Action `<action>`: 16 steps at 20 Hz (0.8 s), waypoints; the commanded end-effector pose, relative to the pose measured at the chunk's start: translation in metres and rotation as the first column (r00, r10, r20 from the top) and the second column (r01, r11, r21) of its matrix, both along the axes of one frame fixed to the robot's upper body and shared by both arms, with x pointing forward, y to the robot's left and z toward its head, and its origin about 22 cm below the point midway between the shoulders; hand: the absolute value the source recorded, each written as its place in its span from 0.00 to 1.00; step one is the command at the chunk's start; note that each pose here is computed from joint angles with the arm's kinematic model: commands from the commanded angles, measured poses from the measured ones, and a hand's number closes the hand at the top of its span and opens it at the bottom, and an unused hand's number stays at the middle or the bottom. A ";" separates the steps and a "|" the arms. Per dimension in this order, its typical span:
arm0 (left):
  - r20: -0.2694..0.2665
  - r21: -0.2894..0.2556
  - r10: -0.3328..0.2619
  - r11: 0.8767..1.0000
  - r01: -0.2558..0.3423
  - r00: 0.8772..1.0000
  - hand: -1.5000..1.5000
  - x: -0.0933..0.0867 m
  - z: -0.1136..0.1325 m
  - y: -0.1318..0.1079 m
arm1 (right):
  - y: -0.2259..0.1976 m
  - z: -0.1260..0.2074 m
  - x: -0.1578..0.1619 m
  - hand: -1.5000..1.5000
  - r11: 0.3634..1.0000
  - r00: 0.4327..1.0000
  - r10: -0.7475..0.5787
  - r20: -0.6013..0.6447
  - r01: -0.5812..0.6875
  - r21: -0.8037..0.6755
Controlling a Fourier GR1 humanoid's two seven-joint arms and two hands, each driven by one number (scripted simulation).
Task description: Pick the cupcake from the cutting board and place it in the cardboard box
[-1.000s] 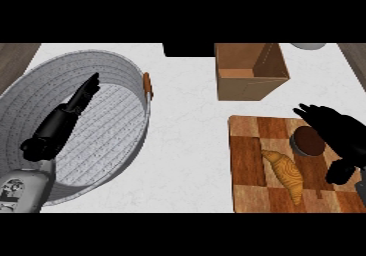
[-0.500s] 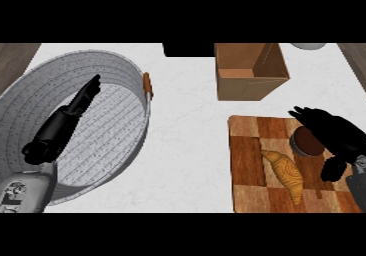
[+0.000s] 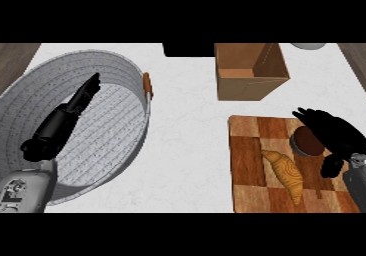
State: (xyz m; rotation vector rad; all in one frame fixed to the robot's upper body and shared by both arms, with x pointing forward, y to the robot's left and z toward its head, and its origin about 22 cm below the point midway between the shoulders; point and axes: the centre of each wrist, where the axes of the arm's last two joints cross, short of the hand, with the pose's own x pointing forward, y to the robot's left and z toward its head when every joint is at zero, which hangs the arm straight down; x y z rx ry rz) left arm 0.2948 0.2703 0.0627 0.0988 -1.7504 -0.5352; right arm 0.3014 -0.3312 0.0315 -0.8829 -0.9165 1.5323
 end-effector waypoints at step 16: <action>-0.005 0.006 -0.003 1.000 0.003 1.000 0.50 -0.001 0.002 -0.005 | 0.004 -0.037 0.007 1.00 0.970 0.953 0.230 0.198 -0.240 0.026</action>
